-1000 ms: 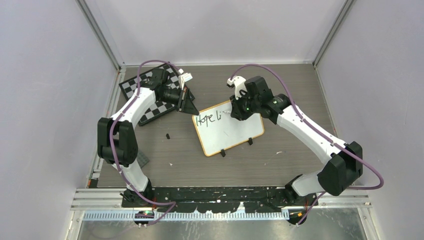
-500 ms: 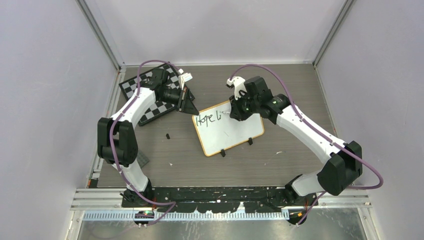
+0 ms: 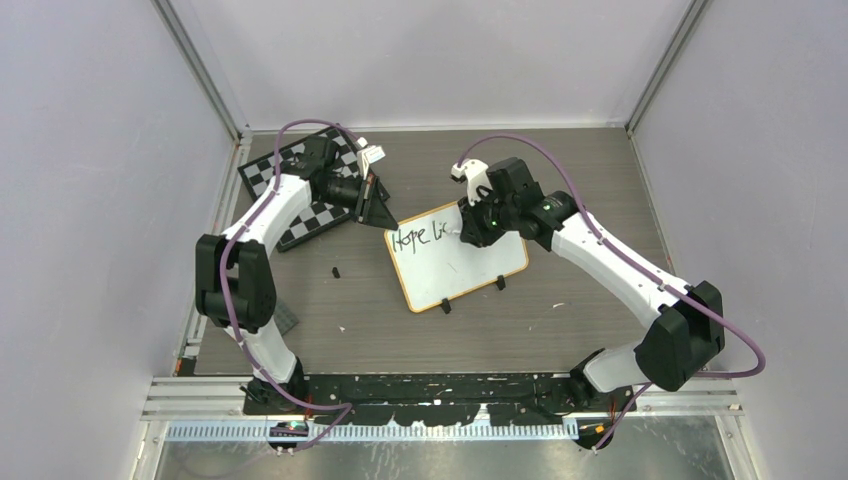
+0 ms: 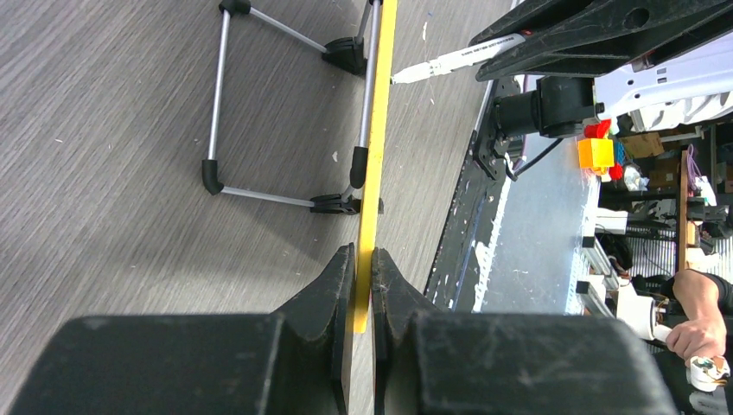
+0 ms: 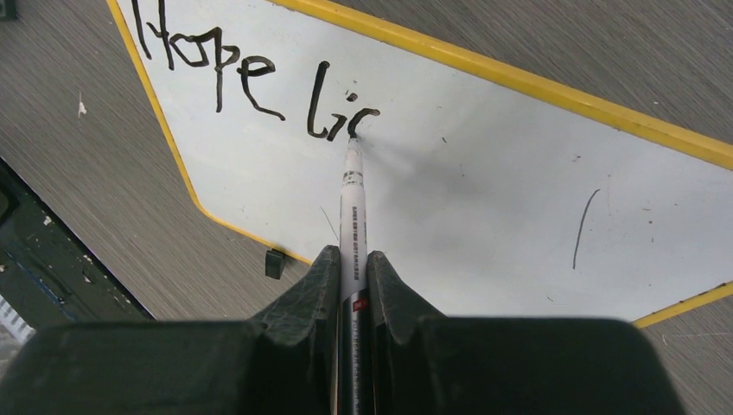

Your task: Write a sentence on the whiteboard

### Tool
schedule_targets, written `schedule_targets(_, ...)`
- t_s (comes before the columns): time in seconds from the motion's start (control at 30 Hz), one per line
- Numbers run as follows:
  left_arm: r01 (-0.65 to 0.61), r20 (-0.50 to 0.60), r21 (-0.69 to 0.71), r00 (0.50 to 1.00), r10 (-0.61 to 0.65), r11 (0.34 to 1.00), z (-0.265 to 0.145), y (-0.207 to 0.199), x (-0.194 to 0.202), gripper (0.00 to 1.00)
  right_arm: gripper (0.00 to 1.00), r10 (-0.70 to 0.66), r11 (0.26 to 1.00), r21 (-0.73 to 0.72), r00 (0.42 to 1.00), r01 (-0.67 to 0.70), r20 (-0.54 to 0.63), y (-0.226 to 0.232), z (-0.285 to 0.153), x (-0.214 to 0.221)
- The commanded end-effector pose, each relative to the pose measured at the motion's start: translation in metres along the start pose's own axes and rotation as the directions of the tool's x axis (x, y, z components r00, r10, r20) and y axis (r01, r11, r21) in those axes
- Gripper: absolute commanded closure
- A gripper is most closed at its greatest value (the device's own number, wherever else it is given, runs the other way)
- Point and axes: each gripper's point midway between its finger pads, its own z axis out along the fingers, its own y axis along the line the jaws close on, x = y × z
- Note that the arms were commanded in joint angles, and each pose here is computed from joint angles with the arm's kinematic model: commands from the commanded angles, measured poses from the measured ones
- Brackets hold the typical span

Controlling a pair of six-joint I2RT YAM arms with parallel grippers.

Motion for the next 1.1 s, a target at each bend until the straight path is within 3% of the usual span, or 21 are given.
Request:
schedule_targets(0.0,0.001,-0.041,-0.032,0.999,-0.002,0.999,0.009,0.009,0.007,1.00,1.00,-0.039,0.997,0.073,0.999,0.036,0.035,-0.012,-0.009,-0.010)
schedule_targets(1.07,-0.002,-0.043,-0.033,0.999,0.001,0.999,0.009,0.007,0.008,1.00,1.00,-0.042,0.996,0.084,0.994,0.033,0.100,-0.014,-0.012,-0.040)
